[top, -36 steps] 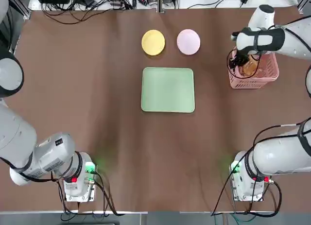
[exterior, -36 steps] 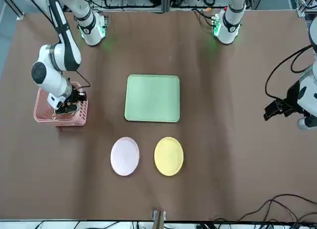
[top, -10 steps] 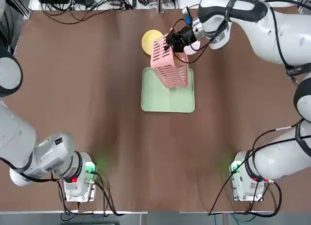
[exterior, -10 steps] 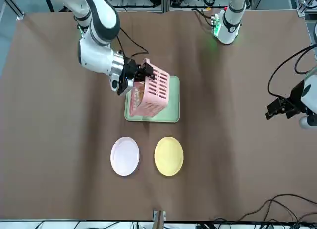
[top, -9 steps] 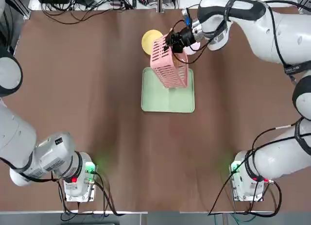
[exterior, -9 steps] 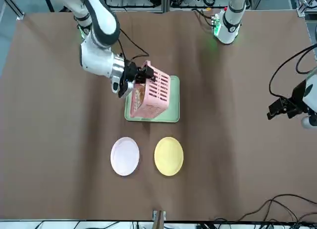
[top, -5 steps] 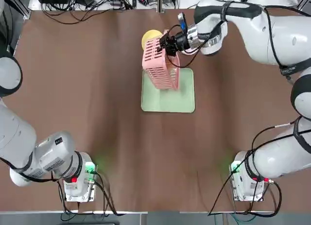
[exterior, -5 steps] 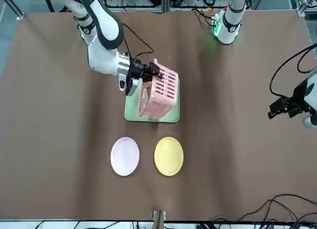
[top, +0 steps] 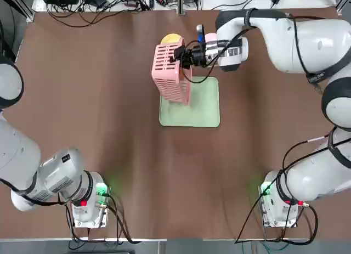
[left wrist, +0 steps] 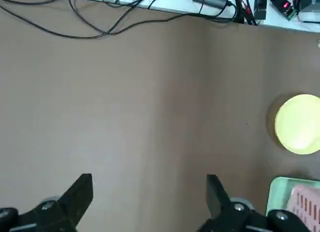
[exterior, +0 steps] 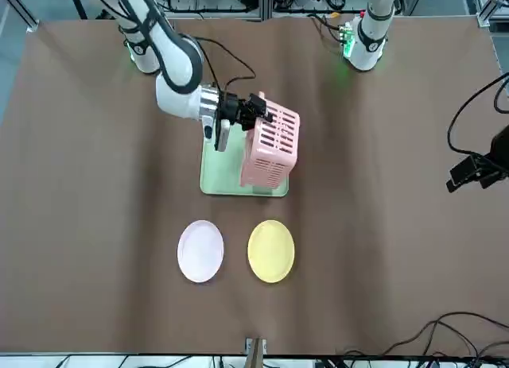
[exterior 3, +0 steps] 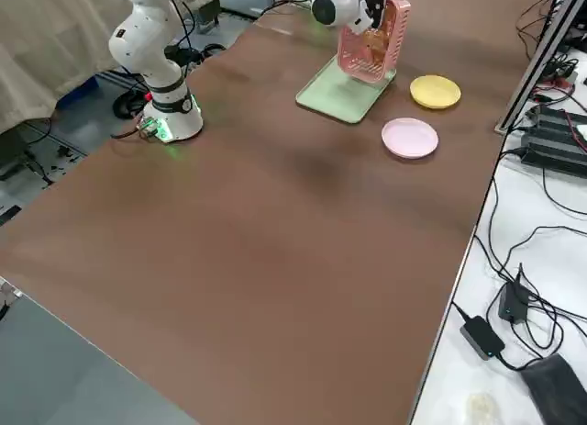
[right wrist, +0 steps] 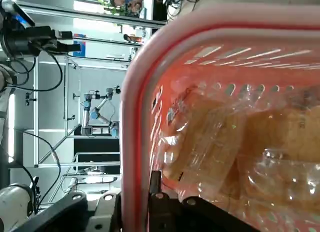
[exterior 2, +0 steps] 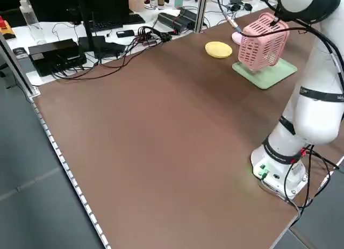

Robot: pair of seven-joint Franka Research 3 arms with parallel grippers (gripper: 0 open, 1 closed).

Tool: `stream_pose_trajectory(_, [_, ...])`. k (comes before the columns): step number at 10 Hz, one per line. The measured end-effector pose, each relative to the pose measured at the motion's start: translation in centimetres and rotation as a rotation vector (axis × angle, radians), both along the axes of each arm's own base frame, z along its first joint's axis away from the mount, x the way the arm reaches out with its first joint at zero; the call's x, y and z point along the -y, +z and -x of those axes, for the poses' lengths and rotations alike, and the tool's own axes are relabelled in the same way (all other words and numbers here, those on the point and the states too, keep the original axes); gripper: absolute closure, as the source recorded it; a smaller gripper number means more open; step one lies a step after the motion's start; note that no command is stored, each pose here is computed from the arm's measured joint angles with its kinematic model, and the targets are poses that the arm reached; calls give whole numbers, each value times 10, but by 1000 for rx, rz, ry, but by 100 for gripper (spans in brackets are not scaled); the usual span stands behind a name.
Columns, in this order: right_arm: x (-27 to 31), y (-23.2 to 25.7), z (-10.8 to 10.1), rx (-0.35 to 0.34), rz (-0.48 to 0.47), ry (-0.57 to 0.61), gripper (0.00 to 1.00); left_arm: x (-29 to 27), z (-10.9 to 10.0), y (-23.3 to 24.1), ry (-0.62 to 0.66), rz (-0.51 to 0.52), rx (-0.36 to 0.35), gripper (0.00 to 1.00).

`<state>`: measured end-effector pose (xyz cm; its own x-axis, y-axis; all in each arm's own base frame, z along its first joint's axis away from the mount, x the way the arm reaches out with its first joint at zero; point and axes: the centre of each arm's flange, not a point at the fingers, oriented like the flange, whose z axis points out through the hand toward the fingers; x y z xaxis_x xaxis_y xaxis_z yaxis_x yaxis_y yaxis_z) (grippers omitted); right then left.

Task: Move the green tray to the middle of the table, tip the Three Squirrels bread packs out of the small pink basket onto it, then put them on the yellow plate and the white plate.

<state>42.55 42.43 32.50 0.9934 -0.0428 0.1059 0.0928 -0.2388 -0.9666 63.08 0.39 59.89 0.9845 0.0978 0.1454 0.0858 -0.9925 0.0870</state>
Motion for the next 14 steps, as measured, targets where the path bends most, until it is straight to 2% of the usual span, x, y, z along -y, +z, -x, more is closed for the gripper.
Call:
stream_pose_trajectory(3, [-20,-6,10,20,-51,45,93,2,4,8,0,-9,10,0])
stream_pose_trajectory(7, [-31,-3,16,0,-119,79,93,3,4,8,-2,-9,9,0])
stream_pose_trajectory(12, [-36,-43,19,-13,-154,95,93,3,6,6,-4,-10,-8,0])
stream_pose_trajectory(14, [-39,-52,21,-18,-197,93,93,3,6,6,-4,-10,-11,0])
